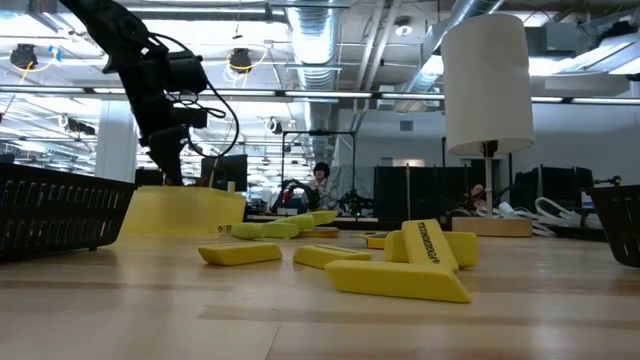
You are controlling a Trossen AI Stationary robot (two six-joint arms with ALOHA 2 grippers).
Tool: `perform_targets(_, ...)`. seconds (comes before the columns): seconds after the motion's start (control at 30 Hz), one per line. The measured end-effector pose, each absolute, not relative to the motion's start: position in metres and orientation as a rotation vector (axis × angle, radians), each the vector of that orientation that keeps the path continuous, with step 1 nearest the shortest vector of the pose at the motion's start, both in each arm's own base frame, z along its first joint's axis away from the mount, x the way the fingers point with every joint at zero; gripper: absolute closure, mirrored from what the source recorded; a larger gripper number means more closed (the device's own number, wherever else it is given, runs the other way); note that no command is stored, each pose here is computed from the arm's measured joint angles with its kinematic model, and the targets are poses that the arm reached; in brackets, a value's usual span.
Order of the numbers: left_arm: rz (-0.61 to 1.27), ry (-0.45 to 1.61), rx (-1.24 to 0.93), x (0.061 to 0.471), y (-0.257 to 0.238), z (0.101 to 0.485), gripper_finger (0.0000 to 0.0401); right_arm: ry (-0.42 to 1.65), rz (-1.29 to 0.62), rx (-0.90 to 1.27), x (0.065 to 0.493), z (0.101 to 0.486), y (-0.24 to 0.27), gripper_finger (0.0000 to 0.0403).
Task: Pick & Place School Supplies
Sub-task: Put the yellow crayon box into the yellow bin
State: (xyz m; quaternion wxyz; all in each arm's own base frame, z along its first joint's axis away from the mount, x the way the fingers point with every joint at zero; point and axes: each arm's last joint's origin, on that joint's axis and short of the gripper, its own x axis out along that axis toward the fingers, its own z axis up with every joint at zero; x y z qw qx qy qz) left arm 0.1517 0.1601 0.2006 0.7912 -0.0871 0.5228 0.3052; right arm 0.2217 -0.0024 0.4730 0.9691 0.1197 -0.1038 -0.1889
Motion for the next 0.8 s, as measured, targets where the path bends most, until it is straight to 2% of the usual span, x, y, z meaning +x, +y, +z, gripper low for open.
perform_targets(0.2, 0.637, 1.087, -0.209, 0.152, 0.157, 0.204, 0.0305, -0.21, -0.382, 0.241, 0.222, 0.473, -0.002, 0.0244)
perform_targets(0.33, 0.694, 1.056, -0.193, 0.148, 0.155, 0.213, 0.0245, -0.208, -0.382, 0.235, 0.222, 0.473, -0.002, 0.0244)
perform_targets(0.43, 0.715, 1.019, -0.175, 0.144, 0.151, 0.221, 0.0215, -0.205, -0.384, 0.218, 0.222, 0.473, -0.002, 0.0244)
perform_targets(0.57, 0.619, 0.86, -0.306, 0.143, 0.139, 0.235, 0.0207, -0.204, -0.385, 0.212, 0.222, 0.473, -0.003, 0.0244)
perform_targets(0.8, 0.33, 0.741, -0.353, 0.17, 0.096, 0.248, 0.0243, -0.2, -0.397, 0.164, 0.222, 0.473, -0.004, 0.0244)
